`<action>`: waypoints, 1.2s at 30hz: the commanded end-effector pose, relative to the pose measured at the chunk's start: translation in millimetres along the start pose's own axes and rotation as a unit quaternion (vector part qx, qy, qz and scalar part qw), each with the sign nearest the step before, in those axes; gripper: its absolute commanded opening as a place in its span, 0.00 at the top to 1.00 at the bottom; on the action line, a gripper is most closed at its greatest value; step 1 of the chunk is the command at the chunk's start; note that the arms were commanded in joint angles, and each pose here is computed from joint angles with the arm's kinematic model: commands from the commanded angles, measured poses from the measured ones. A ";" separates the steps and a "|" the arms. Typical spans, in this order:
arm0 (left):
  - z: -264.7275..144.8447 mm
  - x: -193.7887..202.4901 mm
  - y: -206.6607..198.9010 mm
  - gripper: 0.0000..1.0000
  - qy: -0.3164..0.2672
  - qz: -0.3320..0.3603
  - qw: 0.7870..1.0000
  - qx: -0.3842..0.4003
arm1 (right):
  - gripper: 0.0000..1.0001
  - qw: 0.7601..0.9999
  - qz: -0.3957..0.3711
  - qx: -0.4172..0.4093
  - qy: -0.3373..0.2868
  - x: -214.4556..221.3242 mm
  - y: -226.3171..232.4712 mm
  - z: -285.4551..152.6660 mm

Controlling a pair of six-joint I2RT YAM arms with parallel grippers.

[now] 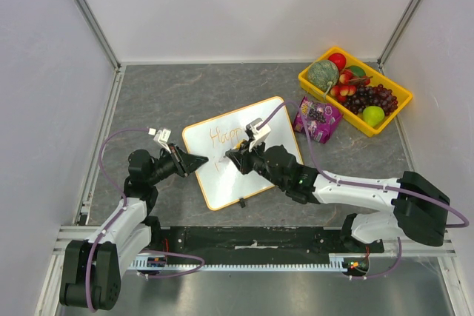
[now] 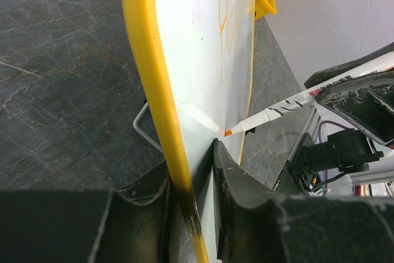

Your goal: Write a sentence on the whiteboard

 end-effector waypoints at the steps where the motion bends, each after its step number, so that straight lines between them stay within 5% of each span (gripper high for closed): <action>1: 0.4 0.5 2.1 0.98 0.000 0.042 0.999 0.005 | 1.00 1.000 -0.005 0.020 0.007 9.7 -8.1 -0.2; 19: 0.5 0.4 2.2 0.98 0.000 0.041 0.999 0.004 | 1.00 0.998 -0.015 0.003 0.061 40.4 -15.3 -16.3; 36: 0.5 0.5 2.2 0.98 0.000 0.042 0.999 0.005 | 1.00 0.999 -0.013 0.029 0.004 0.3 -10.1 -3.2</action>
Point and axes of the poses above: each gripper's point midway between its finger pads, its own z axis out along the fingers, its own y axis along the line the jaws close on, x = y × z, the point moved 9 cm from there along -z, back along the fingers, and after that the axes turned 4 degrees about -z, right-handed, at the moved point
